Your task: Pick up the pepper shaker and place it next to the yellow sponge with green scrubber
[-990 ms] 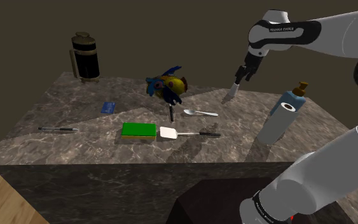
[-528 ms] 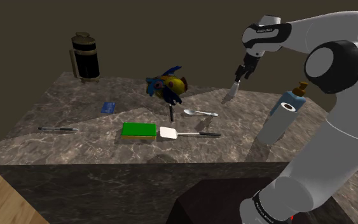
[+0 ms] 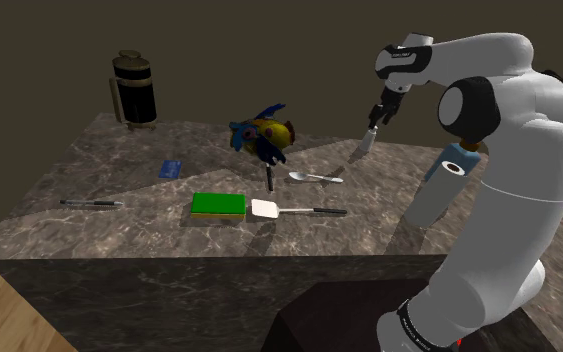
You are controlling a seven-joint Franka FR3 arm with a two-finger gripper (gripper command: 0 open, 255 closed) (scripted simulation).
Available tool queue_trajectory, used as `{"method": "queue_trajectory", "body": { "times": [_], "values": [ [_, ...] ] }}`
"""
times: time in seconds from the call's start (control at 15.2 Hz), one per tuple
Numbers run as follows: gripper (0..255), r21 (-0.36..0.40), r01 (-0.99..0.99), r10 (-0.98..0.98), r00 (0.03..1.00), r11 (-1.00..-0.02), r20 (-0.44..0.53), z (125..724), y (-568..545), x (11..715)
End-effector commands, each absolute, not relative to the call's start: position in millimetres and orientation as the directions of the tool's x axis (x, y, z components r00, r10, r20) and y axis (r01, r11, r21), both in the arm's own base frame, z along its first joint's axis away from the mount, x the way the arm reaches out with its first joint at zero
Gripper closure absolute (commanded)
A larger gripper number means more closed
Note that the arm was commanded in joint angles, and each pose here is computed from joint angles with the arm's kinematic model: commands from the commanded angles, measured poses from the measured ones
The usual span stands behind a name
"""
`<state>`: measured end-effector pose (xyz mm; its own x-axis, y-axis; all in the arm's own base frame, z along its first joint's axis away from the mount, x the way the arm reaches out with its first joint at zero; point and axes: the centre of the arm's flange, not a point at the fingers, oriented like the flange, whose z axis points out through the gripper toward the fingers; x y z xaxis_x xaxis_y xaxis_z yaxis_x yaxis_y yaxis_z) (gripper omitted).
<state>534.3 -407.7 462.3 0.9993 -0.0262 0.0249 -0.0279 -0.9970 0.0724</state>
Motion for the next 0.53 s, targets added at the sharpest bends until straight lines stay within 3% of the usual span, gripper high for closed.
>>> {"method": "queue_trajectory", "body": {
  "times": [0.0, 0.46],
  "values": [
    [0, 0.073, -0.028, -0.026, 0.999, -0.997, 0.025, 452.4, -408.9, 534.6],
    [0, 0.073, -0.028, -0.026, 0.999, -0.997, 0.025, 433.6, -410.3, 535.1]
  ]
}}
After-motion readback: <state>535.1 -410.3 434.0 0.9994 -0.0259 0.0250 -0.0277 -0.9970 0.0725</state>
